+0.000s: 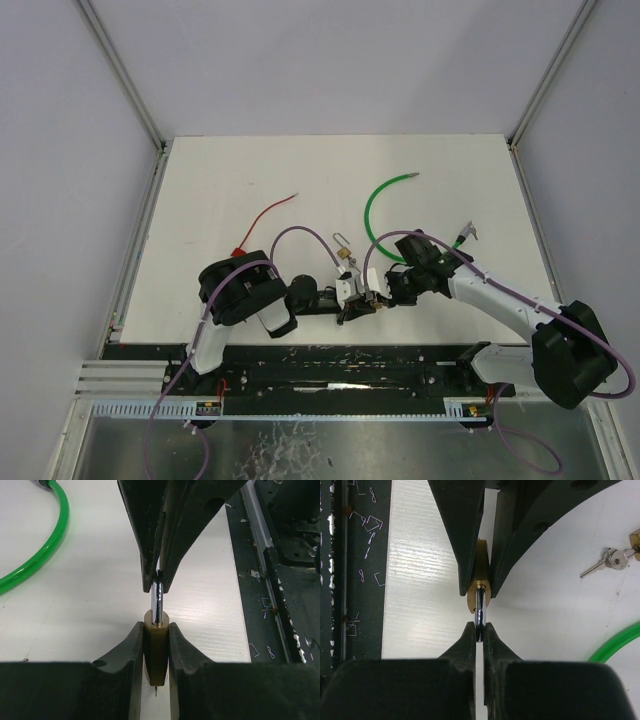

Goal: Lock with the key
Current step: Lock the lock.

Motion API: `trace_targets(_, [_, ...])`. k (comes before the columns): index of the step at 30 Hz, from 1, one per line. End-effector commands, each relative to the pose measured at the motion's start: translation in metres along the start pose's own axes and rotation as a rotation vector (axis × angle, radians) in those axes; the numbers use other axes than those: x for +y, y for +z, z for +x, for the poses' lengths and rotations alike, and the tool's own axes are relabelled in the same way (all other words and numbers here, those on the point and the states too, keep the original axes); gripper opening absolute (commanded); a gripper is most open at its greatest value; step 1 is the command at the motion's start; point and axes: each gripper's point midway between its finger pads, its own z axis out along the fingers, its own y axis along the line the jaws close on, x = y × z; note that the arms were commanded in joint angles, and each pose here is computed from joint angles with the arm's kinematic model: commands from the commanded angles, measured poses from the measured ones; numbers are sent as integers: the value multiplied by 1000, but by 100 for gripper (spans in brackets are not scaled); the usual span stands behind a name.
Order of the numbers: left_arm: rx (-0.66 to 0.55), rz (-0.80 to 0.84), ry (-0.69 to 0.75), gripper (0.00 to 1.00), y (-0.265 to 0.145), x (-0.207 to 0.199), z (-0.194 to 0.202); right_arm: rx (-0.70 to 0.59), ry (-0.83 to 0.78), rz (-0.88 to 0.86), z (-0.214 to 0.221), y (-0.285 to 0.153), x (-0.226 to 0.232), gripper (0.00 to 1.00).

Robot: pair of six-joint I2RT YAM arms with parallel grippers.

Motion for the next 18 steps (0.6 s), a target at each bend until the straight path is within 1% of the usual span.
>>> trace_targets(1, [-137,-81,43,0,20,20,-38,-354,-169,-231,-73,36,48,0])
trace_targets(8, [-137,-52,30,0,21,15,-37,-369,-129,-258,-76,40,49,0])
trace_targets(12, [-138,-54,33,0,21,15,-38,-350,-106,-248,-74,40,44,0])
trace_targets(16, [-142,-76,28,0,20,18,-40,-371,-55,-180,-74,21,22,0])
trace_targets(18, [-145,-118,12,0,18,25,-41,-386,-36,-130,-72,9,11,0])
